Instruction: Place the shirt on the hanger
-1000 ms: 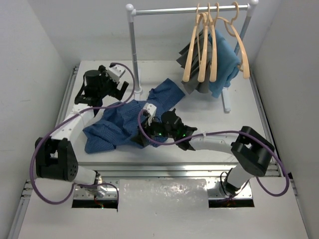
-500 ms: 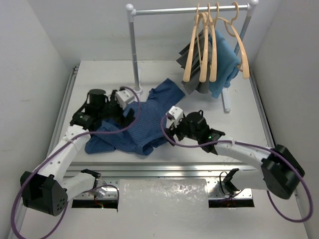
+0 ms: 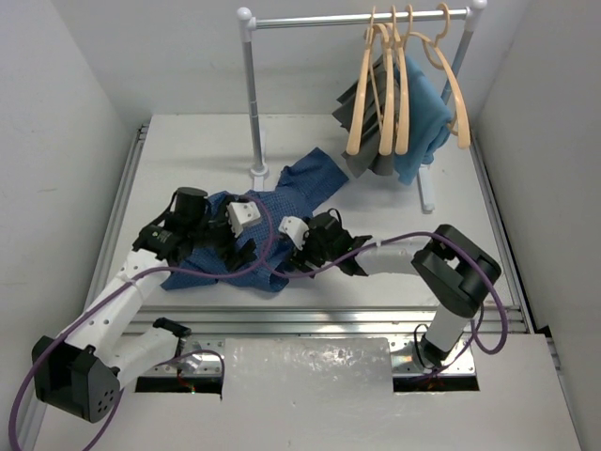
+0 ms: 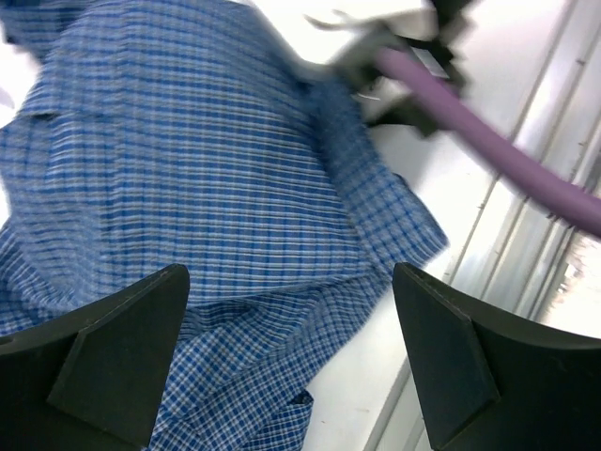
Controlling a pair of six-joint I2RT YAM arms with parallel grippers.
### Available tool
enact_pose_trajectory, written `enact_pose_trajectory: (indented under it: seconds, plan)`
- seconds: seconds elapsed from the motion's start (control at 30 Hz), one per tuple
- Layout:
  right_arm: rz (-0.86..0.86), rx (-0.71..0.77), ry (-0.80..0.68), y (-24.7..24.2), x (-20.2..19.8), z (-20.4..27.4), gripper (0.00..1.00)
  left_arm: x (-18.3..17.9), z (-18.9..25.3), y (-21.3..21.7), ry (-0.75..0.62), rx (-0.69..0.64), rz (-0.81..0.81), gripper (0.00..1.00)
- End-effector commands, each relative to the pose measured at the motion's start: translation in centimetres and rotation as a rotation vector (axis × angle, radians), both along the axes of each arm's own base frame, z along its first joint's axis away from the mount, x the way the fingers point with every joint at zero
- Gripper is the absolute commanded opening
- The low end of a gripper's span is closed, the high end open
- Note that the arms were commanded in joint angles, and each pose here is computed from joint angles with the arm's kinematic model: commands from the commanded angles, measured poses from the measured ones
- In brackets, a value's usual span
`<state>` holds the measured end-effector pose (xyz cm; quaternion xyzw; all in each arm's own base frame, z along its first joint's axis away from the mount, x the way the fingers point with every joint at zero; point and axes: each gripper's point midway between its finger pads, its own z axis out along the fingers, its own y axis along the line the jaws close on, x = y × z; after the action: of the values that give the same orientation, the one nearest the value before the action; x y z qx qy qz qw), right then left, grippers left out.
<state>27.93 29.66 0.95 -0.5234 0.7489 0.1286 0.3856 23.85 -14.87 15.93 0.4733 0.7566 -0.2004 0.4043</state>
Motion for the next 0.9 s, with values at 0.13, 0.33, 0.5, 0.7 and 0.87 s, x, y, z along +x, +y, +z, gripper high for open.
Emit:
enact_pose_trajectory:
  seconds: [0.13,0.33,0.5,0.7,0.87]
  plan:
    - [-0.060,0.129,-0.163,1.0,2.7,5.2,0.82,-1.6,0.0,-0.9,0.023,-0.047,-0.082,0.89]
    - [-0.080,0.139,-0.204,0.8,3.7,5.7,0.82,-2.1,-0.4,-1.3,0.032,-0.062,-0.109,0.89]
    - [0.018,0.181,-0.155,2.7,2.8,5.3,0.79,-1.6,-0.8,-0.9,0.028,-0.043,-0.082,0.89]
    - [0.162,0.248,-0.099,4.4,0.5,6.3,0.79,-1.7,-1.3,-0.7,0.029,-0.031,-0.074,0.88]
    - [0.234,0.293,-0.076,5.4,-0.6,7.2,0.77,-1.7,-1.4,-0.6,0.030,-0.032,-0.072,0.88]
